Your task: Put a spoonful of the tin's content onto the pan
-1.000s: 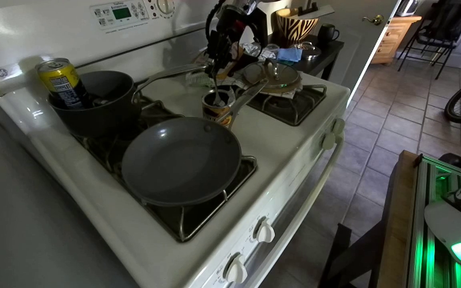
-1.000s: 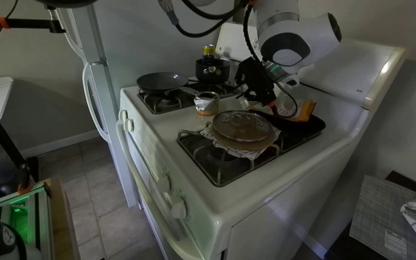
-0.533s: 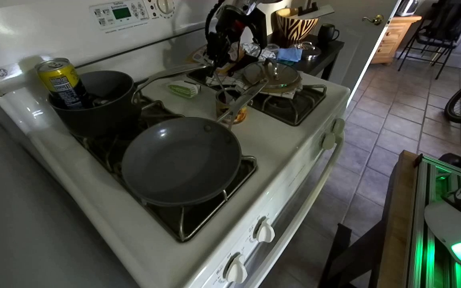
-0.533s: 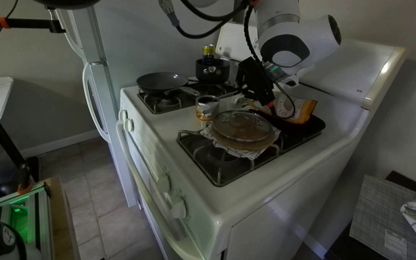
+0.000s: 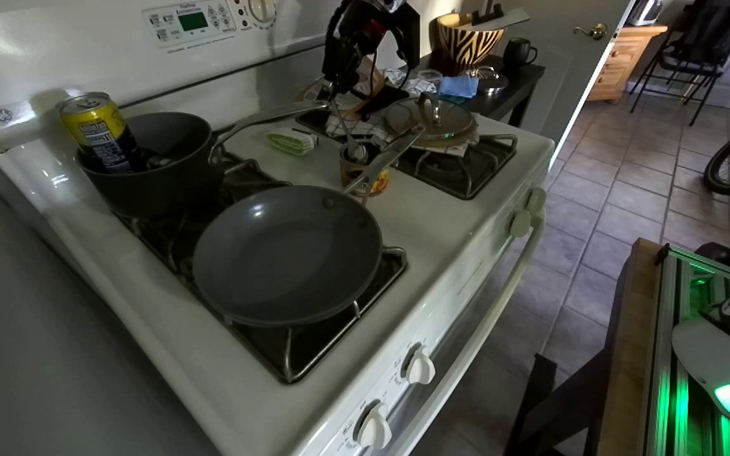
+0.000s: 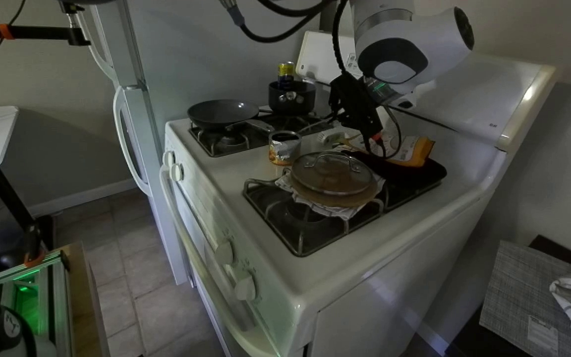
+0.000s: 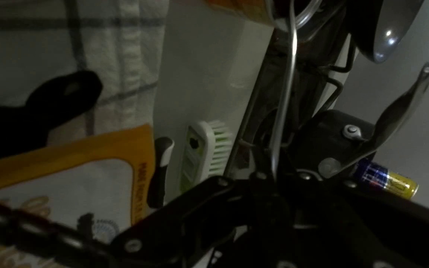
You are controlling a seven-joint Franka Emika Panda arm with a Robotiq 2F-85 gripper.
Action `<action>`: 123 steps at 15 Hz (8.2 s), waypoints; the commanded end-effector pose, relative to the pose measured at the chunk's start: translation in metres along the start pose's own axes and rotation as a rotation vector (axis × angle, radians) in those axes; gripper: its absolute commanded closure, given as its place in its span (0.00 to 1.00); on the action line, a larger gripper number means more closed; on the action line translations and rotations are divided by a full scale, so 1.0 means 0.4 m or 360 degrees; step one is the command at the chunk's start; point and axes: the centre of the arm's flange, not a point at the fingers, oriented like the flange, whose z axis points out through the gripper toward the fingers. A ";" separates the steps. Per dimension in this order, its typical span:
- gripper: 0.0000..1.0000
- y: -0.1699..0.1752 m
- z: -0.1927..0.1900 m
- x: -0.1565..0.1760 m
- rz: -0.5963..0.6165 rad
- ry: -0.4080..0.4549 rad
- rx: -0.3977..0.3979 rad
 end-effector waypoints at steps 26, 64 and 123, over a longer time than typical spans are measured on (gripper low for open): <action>0.98 -0.198 -0.213 -0.042 -0.0997 0.0539 -0.0179; 0.98 -0.124 -0.026 -0.033 -0.1172 0.0365 -0.0572; 0.98 0.120 -0.134 -0.049 -0.0018 0.0742 0.0275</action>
